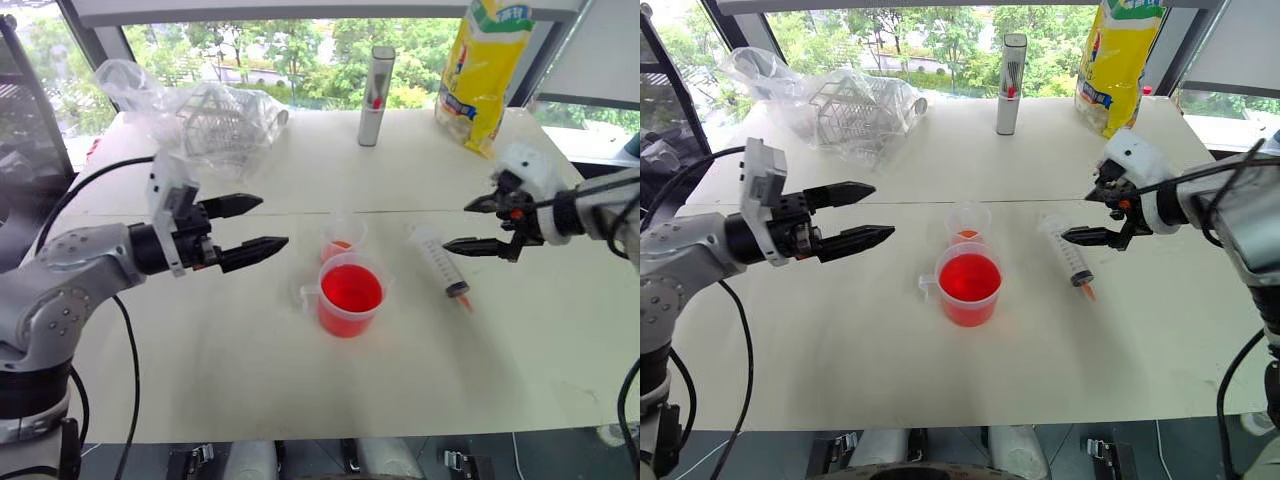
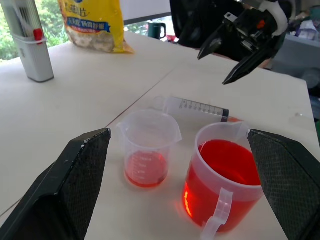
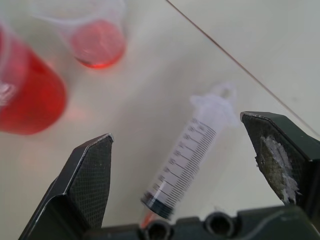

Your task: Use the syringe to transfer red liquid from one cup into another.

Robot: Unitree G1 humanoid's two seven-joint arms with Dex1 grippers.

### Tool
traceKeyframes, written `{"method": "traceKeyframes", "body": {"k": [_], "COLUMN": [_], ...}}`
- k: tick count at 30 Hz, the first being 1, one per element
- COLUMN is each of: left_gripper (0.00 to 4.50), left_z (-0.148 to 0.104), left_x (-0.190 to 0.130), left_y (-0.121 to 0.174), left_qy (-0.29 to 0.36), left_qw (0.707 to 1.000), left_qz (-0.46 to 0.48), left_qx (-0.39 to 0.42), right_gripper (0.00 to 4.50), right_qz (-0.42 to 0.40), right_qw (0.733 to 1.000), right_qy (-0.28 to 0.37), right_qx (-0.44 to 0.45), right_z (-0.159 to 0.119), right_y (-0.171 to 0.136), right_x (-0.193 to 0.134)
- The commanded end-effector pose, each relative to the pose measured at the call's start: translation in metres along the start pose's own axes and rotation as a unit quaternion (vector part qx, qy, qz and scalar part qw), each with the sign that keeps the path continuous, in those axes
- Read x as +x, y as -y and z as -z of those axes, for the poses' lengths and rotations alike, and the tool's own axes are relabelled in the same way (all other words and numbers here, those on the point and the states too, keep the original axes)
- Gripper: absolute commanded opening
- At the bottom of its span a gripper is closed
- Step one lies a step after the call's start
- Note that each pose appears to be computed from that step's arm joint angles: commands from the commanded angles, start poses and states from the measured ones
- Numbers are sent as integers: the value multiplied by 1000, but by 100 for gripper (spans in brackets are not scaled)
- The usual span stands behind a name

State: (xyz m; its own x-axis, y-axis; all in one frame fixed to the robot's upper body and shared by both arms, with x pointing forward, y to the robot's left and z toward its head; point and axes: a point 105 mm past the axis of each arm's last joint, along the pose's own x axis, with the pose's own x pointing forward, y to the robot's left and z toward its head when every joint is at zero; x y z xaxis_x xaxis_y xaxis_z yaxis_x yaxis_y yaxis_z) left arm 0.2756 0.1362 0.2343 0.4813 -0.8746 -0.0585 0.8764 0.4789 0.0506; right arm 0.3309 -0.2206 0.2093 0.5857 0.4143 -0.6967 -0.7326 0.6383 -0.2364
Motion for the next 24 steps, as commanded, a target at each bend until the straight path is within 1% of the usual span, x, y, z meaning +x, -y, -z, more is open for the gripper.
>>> {"method": "traceKeyframes", "body": {"k": [1,6,14,20,23,24], "left_gripper": [450,450,450,450,450,450], "left_z": [-9,-8,-6,-4,-5,-5], "left_x": [2,4,3,2,1,1], "left_y": [2,3,6,7,6,6], "left_qy": [16,20,25,24,23,22], "left_qw": [1000,999,999,999,999,999], "left_qz": [5,3,-11,-19,-23,-24], "left_qx": [26,30,33,35,37,38], "right_gripper": [447,447,447,447,366,324], "right_qz": [16,16,39,38,36,36], "right_qw": [998,984,966,960,959,960], "right_qy": [-32,-78,-165,-185,-187,-187], "right_qx": [57,162,197,206,207,205], "right_z": [2,9,34,39,38,38], "right_y": [10,14,11,8,7,7], "right_x": [7,34,65,81,87,87]}}
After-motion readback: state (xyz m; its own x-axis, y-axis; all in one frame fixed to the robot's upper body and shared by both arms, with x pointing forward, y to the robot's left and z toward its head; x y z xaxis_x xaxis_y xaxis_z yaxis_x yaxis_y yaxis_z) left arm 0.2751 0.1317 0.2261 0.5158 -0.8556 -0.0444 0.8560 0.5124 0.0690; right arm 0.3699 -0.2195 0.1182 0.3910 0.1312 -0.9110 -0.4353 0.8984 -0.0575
